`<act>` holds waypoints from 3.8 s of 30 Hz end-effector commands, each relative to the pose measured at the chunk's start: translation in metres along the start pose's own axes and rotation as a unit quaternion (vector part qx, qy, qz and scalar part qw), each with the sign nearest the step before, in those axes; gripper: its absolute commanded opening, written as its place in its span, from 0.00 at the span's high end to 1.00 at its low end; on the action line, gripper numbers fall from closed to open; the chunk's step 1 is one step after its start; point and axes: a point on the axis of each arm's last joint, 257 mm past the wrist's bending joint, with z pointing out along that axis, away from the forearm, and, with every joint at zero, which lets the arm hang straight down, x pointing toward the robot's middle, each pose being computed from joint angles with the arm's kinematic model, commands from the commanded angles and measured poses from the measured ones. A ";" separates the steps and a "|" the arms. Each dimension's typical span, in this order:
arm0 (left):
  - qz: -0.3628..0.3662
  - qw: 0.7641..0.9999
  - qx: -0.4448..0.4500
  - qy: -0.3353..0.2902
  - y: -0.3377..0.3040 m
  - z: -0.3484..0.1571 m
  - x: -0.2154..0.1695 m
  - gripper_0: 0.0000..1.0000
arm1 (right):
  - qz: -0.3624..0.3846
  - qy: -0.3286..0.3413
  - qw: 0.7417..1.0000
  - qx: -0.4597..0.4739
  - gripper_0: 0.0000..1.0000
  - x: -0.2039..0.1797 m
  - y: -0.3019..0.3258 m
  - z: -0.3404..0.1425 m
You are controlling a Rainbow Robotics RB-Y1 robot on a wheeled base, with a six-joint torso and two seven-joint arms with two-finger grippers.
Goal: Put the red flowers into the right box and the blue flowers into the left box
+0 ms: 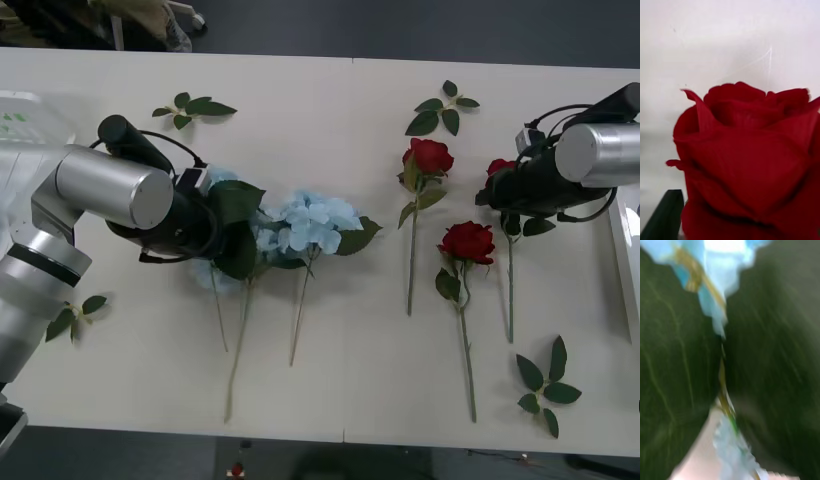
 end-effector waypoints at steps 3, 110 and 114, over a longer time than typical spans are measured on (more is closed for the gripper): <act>-0.029 0.999 -0.008 -0.039 0.010 -0.002 -0.030 0.91 | -0.002 -0.013 1.000 0.017 0.57 -0.006 -0.012 0.004; 0.098 0.994 0.013 -0.055 -0.070 -0.028 0.045 0.02 | -0.033 0.028 0.991 -0.129 0.08 0.140 0.083 -0.029; 0.097 0.994 0.003 -0.052 -0.064 -0.010 0.043 0.02 | -0.036 0.019 0.991 -0.128 0.08 0.137 0.086 -0.013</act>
